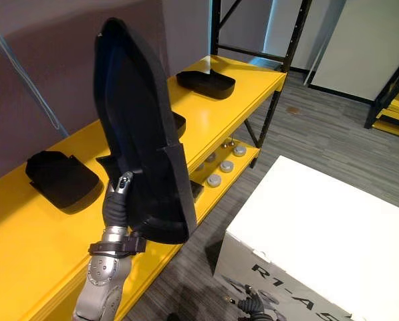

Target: Walk over and take plastic housings, then place them on the shelf

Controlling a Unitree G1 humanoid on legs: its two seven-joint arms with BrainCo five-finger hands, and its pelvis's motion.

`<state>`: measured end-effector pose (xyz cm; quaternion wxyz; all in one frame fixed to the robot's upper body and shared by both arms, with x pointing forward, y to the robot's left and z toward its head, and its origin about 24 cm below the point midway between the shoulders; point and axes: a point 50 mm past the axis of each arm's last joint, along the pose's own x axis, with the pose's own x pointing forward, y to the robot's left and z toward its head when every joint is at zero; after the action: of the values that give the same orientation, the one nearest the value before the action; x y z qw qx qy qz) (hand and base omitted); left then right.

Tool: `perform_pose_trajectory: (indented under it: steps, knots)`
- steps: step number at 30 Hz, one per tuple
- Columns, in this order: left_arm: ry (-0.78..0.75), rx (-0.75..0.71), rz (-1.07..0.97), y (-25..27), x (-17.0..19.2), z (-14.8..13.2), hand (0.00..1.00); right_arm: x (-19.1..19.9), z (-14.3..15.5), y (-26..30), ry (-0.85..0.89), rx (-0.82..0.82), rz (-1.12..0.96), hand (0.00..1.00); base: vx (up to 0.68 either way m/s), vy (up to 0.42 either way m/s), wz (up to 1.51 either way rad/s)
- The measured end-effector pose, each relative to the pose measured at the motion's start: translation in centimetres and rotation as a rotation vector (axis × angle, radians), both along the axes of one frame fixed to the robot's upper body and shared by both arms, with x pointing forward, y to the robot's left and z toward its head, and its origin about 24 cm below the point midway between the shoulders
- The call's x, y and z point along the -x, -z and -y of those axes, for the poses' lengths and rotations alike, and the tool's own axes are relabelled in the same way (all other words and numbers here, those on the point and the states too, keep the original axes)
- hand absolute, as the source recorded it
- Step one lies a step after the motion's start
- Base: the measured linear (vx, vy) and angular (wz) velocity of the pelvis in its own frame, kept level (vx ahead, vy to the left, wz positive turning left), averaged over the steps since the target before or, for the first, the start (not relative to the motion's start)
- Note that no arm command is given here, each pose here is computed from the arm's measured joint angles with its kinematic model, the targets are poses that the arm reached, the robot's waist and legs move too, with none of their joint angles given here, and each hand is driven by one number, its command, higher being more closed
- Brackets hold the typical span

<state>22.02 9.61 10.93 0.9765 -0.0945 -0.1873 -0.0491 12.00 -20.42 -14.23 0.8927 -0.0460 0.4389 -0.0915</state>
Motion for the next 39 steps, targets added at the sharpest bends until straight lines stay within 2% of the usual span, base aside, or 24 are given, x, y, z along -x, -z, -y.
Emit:
perform_pose_trajectory:
  steps: [9,14,23,28,32,35,38,39]
  knots:
    - [-0.026,-0.036,-0.086,2.0,-0.4,-0.4,1.0,0.5,0.0,-0.6,0.014,0.0,0.044,0.0,0.06,-0.075,1.21]
    - [-0.03,0.027,-0.058,1.1,0.2,0.1,1.0,1.0,-1.2,-0.7,-0.014,-0.032,0.053,0.0,0.18,-0.202,0.98]
    - [-0.022,0.029,-0.058,1.1,0.7,0.1,1.0,1.8,-3.8,0.0,-0.059,-0.089,0.013,0.0,0.13,-0.022,0.25]
    - [-0.024,0.012,-0.072,1.5,0.9,-0.2,1.0,2.1,-3.8,0.3,-0.058,-0.087,-0.01,0.0,0.03,0.024,0.66]
    - [-0.029,0.006,-0.058,1.2,0.2,-0.3,1.0,0.9,-3.5,0.7,-0.076,-0.069,-0.035,0.0,-0.03,0.029,0.56]
    - [-0.046,0.019,-0.107,2.2,-0.1,-0.7,1.0,0.4,-2.4,0.6,-0.077,-0.031,-0.029,0.0,0.04,0.172,0.23]
    - [-0.023,0.042,-0.083,1.6,-0.6,0.1,1.0,1.3,-0.2,0.6,-0.038,0.026,-0.061,0.0,0.1,0.547,0.27]
    - [-0.017,0.032,-0.068,1.3,-0.9,0.1,1.0,1.3,-0.6,0.8,-0.03,0.013,-0.066,0.0,0.08,0.567,0.49]
